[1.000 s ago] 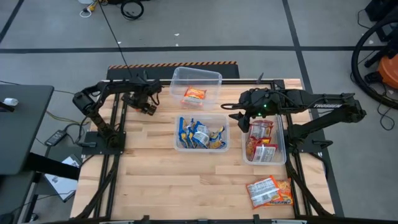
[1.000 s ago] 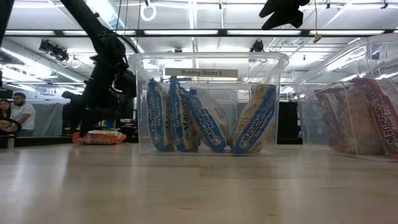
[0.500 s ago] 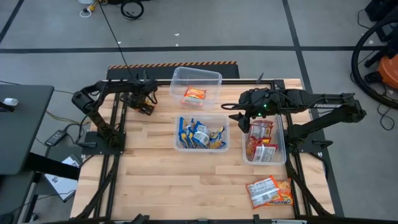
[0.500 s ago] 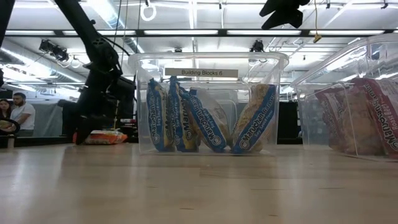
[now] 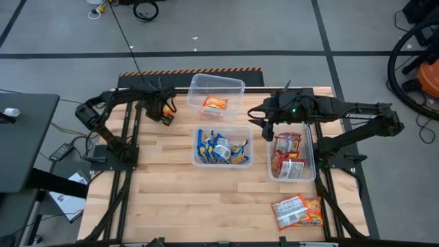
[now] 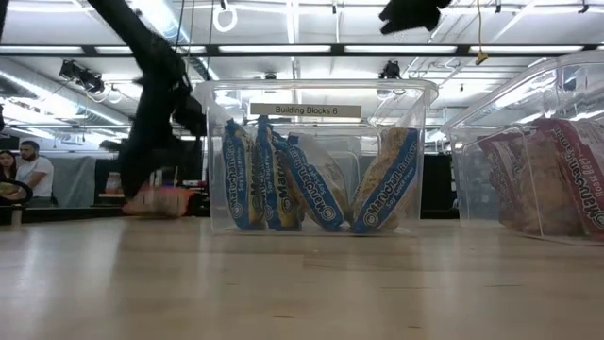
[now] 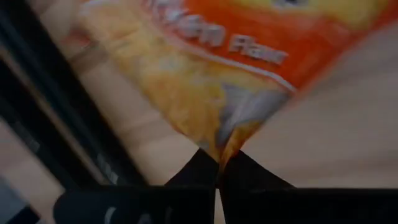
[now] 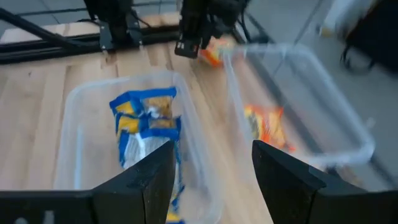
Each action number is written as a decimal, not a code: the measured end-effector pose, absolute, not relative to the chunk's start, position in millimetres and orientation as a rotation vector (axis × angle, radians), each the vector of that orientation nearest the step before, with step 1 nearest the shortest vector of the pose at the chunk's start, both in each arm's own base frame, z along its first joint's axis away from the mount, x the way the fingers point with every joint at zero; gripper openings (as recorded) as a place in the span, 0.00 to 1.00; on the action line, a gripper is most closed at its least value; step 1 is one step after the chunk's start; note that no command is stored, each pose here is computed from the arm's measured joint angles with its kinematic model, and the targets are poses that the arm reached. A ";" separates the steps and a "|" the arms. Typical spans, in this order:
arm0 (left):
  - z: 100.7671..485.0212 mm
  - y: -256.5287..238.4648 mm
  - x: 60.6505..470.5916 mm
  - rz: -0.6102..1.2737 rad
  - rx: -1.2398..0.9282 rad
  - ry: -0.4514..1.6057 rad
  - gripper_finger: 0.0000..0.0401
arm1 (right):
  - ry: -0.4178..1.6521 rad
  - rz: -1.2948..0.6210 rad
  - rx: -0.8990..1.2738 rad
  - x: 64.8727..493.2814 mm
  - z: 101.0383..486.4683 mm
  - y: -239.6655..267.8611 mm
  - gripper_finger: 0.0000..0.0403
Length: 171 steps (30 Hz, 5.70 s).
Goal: Sort Maruchan noodles
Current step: Put the orange noodle pack into the top transparent bin, then adjust the orange noodle pack in the top transparent bin
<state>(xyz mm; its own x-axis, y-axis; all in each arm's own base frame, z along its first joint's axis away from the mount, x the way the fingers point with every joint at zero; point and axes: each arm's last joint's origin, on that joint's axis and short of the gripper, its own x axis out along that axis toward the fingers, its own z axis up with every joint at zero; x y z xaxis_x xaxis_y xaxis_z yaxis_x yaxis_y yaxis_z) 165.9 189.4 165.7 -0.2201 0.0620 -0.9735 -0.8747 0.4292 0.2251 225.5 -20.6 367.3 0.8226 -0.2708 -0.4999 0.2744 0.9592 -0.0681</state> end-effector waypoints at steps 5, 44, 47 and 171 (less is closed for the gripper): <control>239.1 180.1 162.6 0.900 -0.791 1.481 0.01 | 0.405 -0.273 -0.208 232.0 381.0 -21.8 0.54; 352.2 119.2 282.2 0.144 -0.760 1.063 0.01 | 0.529 -0.041 -0.769 390.0 344.9 -42.9 0.58; 350.1 108.0 293.3 0.101 -0.727 1.057 0.01 | 0.594 -0.015 -0.769 387.8 338.1 -42.8 0.57; 250.7 242.4 282.2 0.045 -0.125 0.989 0.43 | 0.586 -1.099 1.108 334.1 284.5 -213.7 0.33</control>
<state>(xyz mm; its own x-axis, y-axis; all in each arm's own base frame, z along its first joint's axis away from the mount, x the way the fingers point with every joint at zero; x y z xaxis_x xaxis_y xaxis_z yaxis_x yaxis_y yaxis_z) 282.2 242.4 250.7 0.5494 -0.0191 -0.8353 -0.0945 0.9919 -0.0848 334.1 -213.7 284.5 0.3886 -0.4001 -0.8300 0.9121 0.0393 0.4081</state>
